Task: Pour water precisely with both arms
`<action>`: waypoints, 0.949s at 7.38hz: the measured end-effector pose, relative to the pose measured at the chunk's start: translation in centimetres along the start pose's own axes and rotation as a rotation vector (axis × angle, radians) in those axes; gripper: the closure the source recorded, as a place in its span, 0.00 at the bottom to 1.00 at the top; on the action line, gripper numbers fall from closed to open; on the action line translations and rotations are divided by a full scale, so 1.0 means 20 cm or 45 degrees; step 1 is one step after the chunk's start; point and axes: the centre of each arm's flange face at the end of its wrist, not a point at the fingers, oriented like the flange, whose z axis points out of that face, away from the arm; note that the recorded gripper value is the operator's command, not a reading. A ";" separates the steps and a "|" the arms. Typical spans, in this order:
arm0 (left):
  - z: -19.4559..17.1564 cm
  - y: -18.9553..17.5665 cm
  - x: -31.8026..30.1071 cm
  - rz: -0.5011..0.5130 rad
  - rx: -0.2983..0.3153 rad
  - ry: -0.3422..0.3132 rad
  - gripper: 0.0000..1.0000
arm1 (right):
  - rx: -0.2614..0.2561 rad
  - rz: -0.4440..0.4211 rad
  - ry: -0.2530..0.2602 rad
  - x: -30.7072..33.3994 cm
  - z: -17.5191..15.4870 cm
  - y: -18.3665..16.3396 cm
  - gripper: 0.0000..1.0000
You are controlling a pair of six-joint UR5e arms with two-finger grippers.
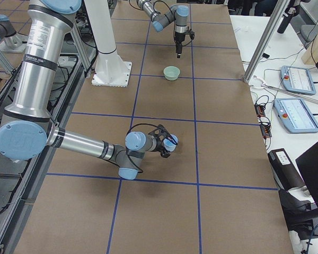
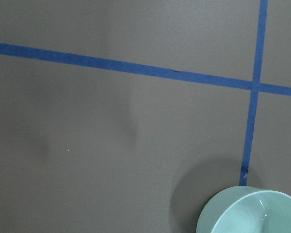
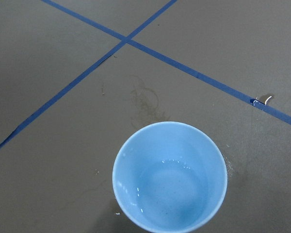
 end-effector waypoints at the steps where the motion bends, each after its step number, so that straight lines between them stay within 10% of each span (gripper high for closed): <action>1: 0.00 0.00 0.00 0.000 0.000 0.000 0.00 | 0.001 -0.002 0.010 0.00 0.02 0.00 0.01; 7: -0.01 -0.01 0.00 -0.001 0.003 0.001 0.00 | 0.029 -0.009 0.046 -0.04 0.17 -0.06 0.02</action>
